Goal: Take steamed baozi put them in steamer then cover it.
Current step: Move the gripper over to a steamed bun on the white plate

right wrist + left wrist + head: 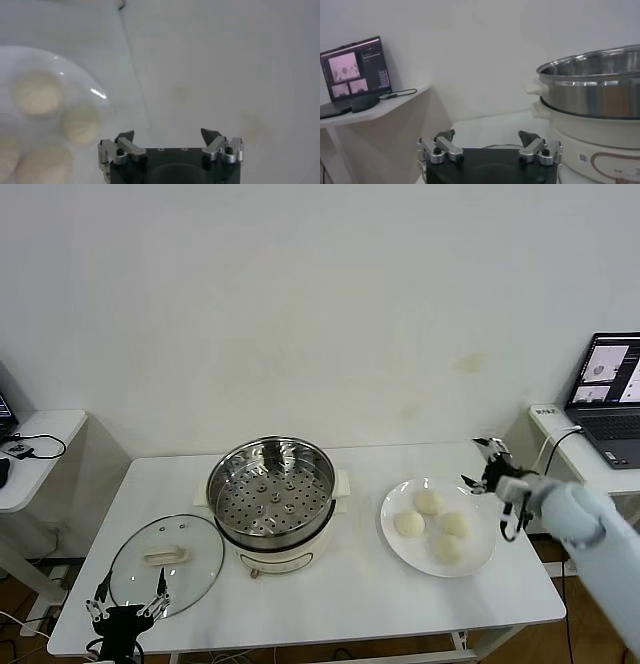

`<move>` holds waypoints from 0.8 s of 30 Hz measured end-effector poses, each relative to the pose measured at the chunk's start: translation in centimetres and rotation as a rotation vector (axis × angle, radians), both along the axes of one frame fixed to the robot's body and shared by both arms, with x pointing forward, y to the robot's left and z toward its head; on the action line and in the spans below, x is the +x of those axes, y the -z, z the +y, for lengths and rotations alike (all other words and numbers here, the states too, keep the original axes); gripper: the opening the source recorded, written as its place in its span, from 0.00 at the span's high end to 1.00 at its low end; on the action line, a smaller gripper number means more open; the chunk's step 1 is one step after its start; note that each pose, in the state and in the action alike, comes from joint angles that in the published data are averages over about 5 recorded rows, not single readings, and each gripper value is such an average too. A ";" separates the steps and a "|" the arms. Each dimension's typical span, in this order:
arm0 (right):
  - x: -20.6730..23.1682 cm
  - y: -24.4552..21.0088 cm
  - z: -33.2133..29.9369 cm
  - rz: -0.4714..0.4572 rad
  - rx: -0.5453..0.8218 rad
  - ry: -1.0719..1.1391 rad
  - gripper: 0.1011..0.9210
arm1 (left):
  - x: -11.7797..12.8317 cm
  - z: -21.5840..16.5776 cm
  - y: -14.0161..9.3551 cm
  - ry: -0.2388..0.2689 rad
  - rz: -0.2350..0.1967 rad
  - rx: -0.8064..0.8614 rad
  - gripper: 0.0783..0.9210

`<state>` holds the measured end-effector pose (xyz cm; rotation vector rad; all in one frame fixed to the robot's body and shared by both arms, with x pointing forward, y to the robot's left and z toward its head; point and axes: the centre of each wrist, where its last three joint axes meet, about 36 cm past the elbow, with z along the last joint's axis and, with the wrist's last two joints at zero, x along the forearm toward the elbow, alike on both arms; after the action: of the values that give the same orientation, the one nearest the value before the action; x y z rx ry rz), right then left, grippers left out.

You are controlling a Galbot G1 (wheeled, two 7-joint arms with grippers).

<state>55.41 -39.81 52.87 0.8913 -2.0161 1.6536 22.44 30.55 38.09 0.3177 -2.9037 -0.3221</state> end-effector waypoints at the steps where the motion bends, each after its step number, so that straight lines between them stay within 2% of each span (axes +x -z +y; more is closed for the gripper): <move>1: 0.6 -0.2 0.0 0.032 -0.018 -0.011 0.12 | 0.0 0.0 0.0 0.000 0.000 0.001 0.12; 6: 3.4 -0.2 0.4 0.181 -0.096 -0.062 0.12 | 0.1 0.2 -0.1 -0.001 -0.003 0.007 0.12; 11: 6.1 0.3 1.6 0.289 -0.153 -0.110 0.12 | 0.3 0.3 -0.3 -0.002 -0.008 0.010 0.12; 24: 10.5 3.6 4.9 0.448 -0.236 -0.151 0.12 | 0.5 0.8 -0.2 -0.007 -0.005 0.022 0.12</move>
<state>65.92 -34.88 49.25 1.2201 -1.4553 1.5538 22.90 31.37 38.28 0.3328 -2.9052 -0.3521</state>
